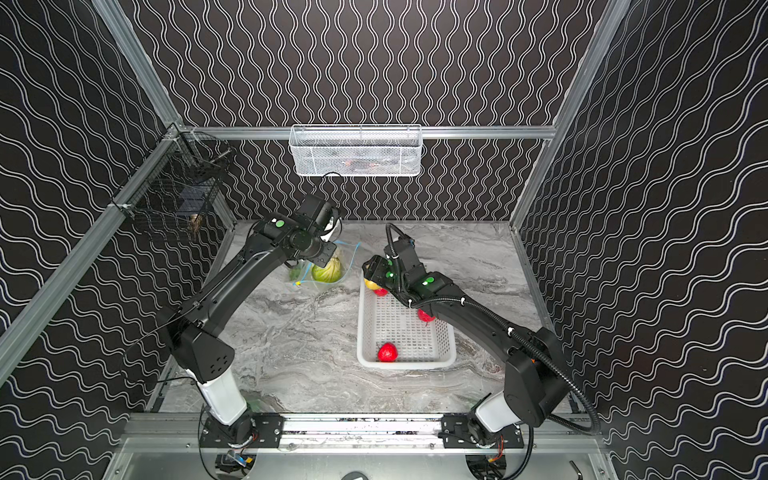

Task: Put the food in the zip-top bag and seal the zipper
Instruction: 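Lift the yellow potato out of the basket with the right gripper, then carry the potato over the bag opening and lower it in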

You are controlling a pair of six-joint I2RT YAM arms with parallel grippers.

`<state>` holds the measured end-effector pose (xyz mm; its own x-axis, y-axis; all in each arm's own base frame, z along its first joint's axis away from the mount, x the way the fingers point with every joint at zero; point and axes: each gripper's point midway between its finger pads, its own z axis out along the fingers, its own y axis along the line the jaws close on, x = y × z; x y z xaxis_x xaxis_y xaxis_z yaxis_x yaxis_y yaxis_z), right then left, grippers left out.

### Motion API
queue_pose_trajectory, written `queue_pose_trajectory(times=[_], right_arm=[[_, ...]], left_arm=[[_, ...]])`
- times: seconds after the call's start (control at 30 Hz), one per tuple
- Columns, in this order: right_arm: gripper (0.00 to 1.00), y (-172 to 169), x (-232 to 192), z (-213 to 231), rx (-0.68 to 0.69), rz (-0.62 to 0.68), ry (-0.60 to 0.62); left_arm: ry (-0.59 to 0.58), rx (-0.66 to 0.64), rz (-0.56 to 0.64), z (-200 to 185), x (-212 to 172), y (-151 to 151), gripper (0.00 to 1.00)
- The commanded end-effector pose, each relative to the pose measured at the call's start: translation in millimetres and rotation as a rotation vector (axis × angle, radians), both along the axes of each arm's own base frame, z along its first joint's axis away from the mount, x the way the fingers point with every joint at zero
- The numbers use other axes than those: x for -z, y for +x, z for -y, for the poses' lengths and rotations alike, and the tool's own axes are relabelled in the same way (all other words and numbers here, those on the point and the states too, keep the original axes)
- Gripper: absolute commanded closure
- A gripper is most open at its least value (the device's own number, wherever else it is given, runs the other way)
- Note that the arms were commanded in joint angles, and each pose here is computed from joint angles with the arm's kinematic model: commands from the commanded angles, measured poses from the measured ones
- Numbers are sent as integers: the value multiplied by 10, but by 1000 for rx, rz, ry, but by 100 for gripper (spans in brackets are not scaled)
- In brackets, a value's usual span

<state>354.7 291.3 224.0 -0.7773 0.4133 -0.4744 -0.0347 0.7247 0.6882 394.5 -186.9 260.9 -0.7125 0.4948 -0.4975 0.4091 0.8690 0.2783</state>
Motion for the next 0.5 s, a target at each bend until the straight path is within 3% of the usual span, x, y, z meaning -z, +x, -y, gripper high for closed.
queue_pose_trajectory(times=[0.0, 0.47], right_arm=[[47, 25, -248, -136, -27, 64, 60], [48, 12, -354, -548, -94, 72, 154]], left_arm=[[-9, 17, 6, 17, -39, -18, 100], [-7, 12, 15, -8, -69, -26, 100]])
